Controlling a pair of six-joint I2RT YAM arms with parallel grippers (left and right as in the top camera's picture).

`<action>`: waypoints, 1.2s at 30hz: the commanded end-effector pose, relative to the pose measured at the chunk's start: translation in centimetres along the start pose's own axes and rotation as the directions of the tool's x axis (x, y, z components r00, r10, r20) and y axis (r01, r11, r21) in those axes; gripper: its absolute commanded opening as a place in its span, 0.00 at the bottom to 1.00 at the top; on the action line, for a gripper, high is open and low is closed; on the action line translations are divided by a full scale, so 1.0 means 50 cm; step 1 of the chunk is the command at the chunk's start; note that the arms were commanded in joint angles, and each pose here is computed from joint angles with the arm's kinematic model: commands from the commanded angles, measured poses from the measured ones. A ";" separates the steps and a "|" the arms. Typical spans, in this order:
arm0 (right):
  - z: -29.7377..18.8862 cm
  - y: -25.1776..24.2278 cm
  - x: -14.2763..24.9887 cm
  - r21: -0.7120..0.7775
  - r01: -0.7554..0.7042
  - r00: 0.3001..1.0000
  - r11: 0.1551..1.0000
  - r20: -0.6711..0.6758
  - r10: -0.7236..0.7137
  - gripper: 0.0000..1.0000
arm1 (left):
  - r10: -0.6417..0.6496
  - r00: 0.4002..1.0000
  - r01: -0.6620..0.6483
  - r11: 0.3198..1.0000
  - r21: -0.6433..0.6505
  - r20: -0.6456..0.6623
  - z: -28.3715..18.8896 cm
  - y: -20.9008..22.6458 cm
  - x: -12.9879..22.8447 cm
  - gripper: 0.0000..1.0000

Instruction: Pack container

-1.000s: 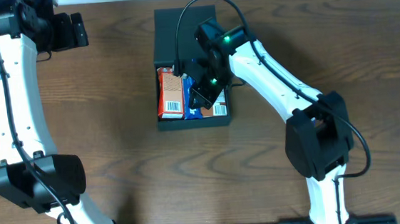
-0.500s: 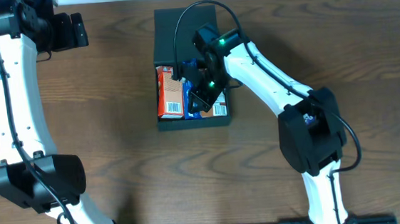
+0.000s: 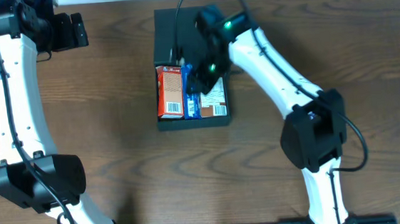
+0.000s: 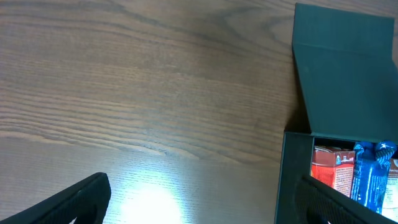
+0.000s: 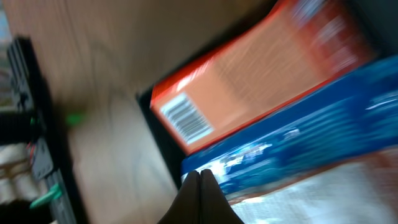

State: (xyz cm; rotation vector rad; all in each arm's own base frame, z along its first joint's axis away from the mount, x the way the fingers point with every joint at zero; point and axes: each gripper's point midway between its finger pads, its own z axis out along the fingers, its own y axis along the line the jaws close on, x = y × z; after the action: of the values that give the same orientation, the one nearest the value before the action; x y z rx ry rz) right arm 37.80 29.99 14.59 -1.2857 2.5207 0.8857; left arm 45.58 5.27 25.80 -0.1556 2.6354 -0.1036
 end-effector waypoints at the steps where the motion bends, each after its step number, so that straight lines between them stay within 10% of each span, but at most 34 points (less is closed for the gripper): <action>1: -0.049 -0.020 -0.042 0.040 0.035 0.995 0.999 0.088 -0.038 0.01 | -0.001 1.000 0.001 1.000 0.000 -0.014 0.008 0.003 0.004 0.95; 36: 0.184 -0.017 -0.028 -0.094 0.040 0.999 0.995 0.025 -0.038 0.01 | -0.009 0.998 0.011 0.999 0.033 -0.054 0.009 -0.009 0.023 0.95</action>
State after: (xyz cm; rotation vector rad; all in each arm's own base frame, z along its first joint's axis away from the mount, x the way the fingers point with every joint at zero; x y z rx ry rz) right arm 38.68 35.73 9.04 -1.3597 2.4006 1.0004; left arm 44.73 4.68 25.40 -0.1532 2.6727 -0.1454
